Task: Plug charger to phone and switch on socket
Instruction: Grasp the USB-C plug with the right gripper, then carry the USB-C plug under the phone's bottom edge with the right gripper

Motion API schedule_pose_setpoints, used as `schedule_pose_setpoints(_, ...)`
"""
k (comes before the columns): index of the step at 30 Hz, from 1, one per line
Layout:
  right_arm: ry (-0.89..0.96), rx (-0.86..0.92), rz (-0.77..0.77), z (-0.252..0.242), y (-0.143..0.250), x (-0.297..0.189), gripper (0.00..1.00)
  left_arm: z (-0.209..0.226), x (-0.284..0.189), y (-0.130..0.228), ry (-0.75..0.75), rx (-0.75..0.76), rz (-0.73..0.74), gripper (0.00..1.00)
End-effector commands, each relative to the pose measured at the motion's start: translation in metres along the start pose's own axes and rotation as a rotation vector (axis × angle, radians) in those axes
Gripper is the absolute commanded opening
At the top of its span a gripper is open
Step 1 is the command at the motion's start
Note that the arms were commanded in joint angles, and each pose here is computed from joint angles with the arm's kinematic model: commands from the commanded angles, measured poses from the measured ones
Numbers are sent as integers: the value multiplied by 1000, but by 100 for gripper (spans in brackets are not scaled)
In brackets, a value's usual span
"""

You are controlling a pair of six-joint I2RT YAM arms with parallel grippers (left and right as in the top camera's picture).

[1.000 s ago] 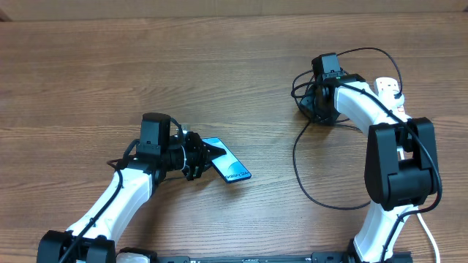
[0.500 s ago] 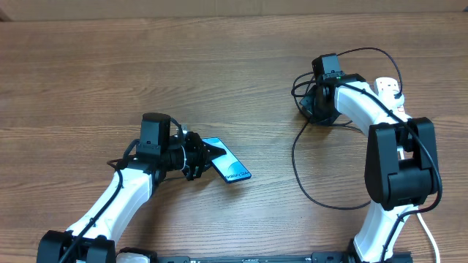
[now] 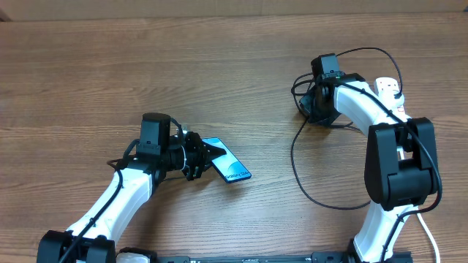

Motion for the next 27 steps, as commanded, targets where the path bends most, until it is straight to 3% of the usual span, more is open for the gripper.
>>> schedule_pose_setpoints(1,124,23,81,-28,23,26,8,-10,-2,9,21,52,35,6)
schedule_pose_setpoints(15,36,-82,-1,-5,-2,8,4,-10,-2,10,22,53,41,6)
schedule_pose_setpoints(20,-48,-176,-41,10,-10,-30,4,-10,-2,10,23,79,42,4)
schedule_pose_setpoints(27,-321,-334,-124,39,-7,-118,4,-12,-2,15,35,145,75,5)
Point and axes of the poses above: each gripper's point midway between its finger pads, its own x axis out along the fingers, its own z axis along the line the jaws close on, y = z × x, the point moved 3 cm from there along -x, back along the fingers, and after that the axes turned 13 degrees about -x, right-handed, at the moved point
